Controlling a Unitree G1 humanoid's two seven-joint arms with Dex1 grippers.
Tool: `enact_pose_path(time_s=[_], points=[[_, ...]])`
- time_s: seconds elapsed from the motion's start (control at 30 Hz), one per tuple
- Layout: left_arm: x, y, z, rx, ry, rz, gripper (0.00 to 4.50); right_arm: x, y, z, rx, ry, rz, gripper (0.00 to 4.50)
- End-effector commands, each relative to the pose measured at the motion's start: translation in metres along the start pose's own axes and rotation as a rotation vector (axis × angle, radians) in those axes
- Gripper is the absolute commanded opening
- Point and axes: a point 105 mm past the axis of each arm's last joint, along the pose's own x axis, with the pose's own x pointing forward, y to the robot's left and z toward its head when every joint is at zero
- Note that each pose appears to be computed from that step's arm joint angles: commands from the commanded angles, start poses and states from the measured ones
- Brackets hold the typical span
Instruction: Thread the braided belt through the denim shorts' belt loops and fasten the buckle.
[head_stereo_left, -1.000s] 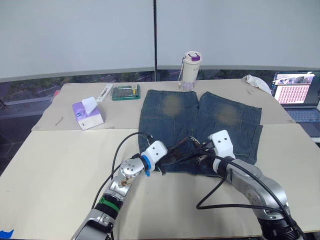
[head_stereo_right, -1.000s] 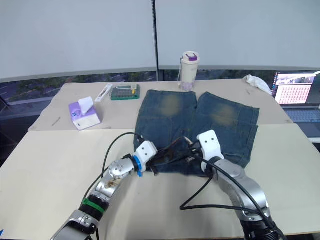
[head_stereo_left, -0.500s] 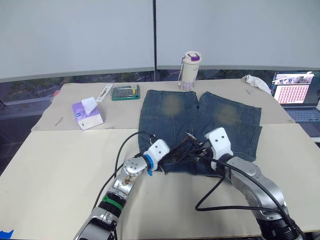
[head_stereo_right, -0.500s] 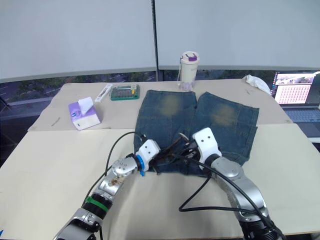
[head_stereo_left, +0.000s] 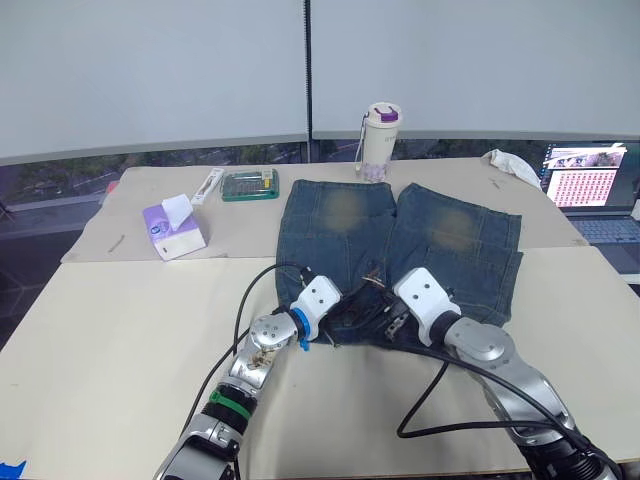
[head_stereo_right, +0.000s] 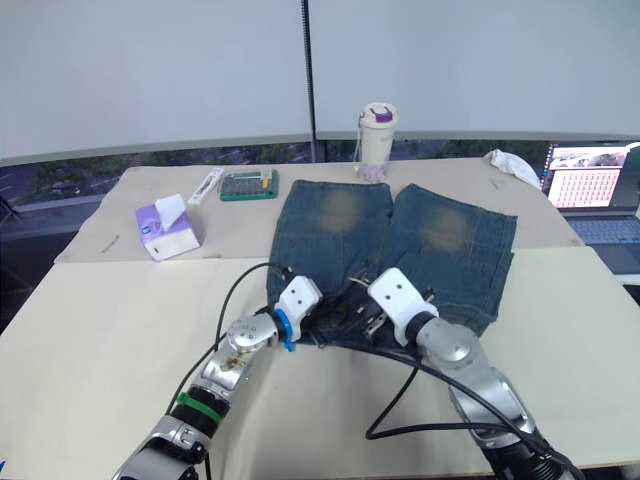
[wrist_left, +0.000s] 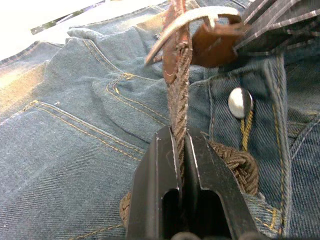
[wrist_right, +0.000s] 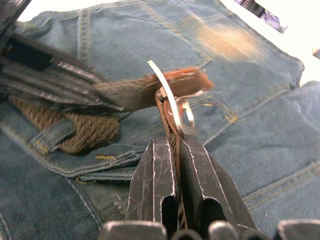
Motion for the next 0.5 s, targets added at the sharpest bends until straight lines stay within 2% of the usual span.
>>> enact_pose_path(time_s=[0.03, 0.33, 0.4, 0.5], points=[[0.008, -0.005, 0.014, 0.02, -0.052, -0.027, 0.0, 0.002, 0.011, 0.016, -0.081, -0.072, 0.056, 0.04], [0.012, -0.008, 0.016, 0.015, -0.062, -0.039, 0.0, -0.002, 0.019, 0.002, -0.214, -0.033, 0.135, 0.04], [0.012, -0.009, 0.015, 0.015, -0.06, -0.041, 0.0, -0.004, 0.02, 0.001, -0.191, -0.034, 0.142, 0.87], [0.012, -0.009, 0.014, 0.022, -0.059, -0.044, 0.0, -0.007, 0.01, 0.005, 0.08, -0.056, 0.09, 1.92]])
